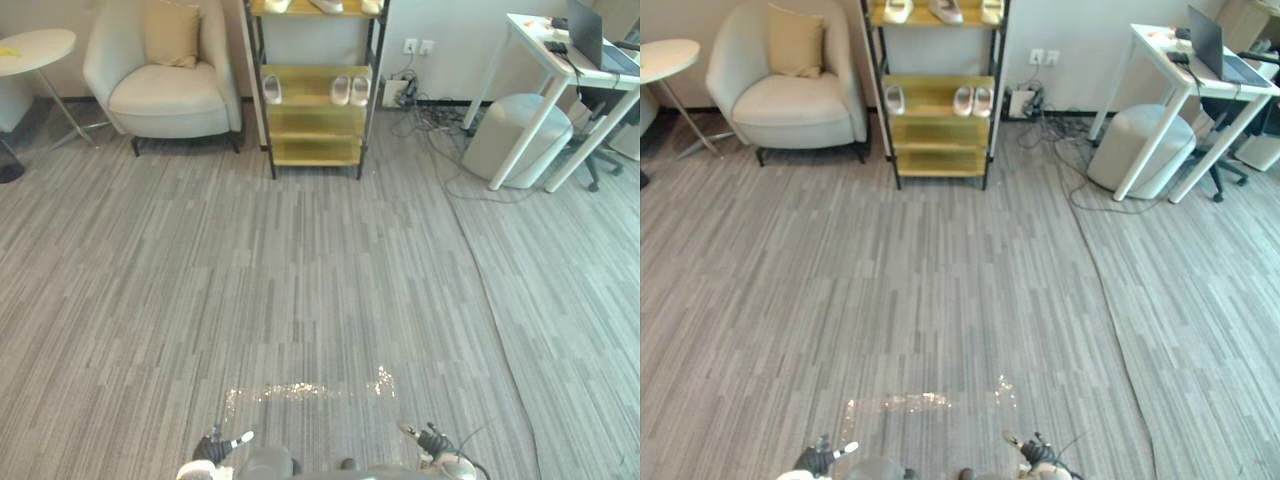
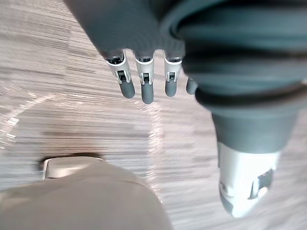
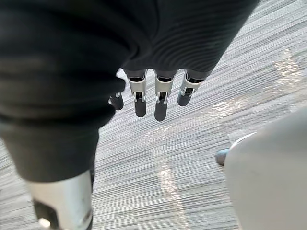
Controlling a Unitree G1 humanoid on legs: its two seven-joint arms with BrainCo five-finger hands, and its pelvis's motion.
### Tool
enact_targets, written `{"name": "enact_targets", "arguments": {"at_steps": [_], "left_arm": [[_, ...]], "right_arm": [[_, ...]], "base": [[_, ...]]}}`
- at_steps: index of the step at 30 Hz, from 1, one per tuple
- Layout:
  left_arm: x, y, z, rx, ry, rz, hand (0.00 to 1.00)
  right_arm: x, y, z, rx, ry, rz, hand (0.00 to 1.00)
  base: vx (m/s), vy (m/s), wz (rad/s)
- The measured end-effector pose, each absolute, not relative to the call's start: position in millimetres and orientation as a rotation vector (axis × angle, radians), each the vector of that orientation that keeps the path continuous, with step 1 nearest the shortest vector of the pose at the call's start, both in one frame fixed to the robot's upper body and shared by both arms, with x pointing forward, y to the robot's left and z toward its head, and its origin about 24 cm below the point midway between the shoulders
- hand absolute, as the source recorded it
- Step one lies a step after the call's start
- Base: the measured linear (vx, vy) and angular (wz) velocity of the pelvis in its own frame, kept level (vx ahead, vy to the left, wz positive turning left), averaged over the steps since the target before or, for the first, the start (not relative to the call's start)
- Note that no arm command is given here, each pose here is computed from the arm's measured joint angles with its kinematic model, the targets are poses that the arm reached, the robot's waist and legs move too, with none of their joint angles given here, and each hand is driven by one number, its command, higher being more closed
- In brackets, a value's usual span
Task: Organize the slippers on the shoe rack
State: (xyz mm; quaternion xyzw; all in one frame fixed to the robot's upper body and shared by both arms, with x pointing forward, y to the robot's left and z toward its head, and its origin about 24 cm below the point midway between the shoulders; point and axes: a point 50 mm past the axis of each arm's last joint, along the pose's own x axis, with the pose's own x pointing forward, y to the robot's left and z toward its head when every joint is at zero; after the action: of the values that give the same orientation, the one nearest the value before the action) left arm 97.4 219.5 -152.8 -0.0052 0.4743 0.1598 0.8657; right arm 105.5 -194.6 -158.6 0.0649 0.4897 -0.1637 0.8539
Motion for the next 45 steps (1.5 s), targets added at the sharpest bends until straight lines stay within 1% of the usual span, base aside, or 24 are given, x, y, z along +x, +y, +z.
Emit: {"name": "enact_targets", "arguments": {"at_steps": [6, 8, 12, 15, 18, 23, 25, 26, 29, 31, 33, 37, 43, 45], "left_arm": [[96, 220, -153, -0.038, 0.986, 0.376, 0.0], [90, 215, -155, -0.039, 1.005, 0.373, 0.0], [88, 226, -154, -0.009, 1.01, 0.384, 0.0], [94, 226, -153, 0.019, 1.003, 0.351, 0.0], [114, 218, -150, 0.02, 0.966, 0.312, 0.0], [140, 187, -146, -0.02, 0.915, 0.226, 0.0], [140, 184, -147, -0.031, 0.916, 0.223, 0.0], [133, 179, -151, -0.051, 0.944, 0.231, 0.0], [129, 176, -153, -0.101, 0.954, 0.271, 0.0], [126, 177, -153, -0.15, 0.956, 0.326, 0.0], [128, 181, -152, -0.156, 0.94, 0.343, 0.0], [136, 188, -144, -0.143, 0.87, 0.356, 0.0], [132, 186, -145, -0.16, 0.868, 0.367, 0.0], [128, 195, -145, -0.138, 0.876, 0.374, 0.0]], "right_arm": [[123, -194, -153, 0.13, 0.989, -0.349, 0.0], [123, -196, -153, 0.126, 0.99, -0.351, 0.0], [122, -171, -156, 0.172, 1.007, -0.306, 0.0], [124, -165, -155, 0.181, 0.994, -0.291, 0.0], [134, -169, -150, 0.151, 0.945, -0.275, 0.0], [147, -181, -145, 0.117, 0.908, -0.267, 0.0], [144, -181, -147, 0.113, 0.927, -0.266, 0.0], [141, -191, -148, 0.088, 0.943, -0.276, 0.0], [144, -198, -146, 0.079, 0.932, -0.291, 0.0], [145, -199, -145, 0.072, 0.925, -0.289, 0.0], [144, -197, -145, 0.066, 0.928, -0.286, 0.0], [146, -180, -145, 0.088, 0.921, -0.268, 0.0], [145, -172, -147, 0.097, 0.939, -0.248, 0.0], [134, -164, -153, 0.115, 0.981, -0.24, 0.0]], "base": [[0.28, 0.117, -0.24], [0.38, 0.222, -0.33], [0.58, 0.297, -0.27], [0.44, 0.192, -0.16], [0.45, 0.119, 0.06], [0.47, -0.018, 0.38], [0.64, -0.183, 0.55], [0.69, -0.239, 0.56], [0.54, -0.229, 0.36], [0.53, -0.235, 0.11], [0.52, -0.146, 0.1], [0.37, -0.091, -0.11], [0.49, 0.148, -0.46], [0.65, 0.224, -0.42]]}}
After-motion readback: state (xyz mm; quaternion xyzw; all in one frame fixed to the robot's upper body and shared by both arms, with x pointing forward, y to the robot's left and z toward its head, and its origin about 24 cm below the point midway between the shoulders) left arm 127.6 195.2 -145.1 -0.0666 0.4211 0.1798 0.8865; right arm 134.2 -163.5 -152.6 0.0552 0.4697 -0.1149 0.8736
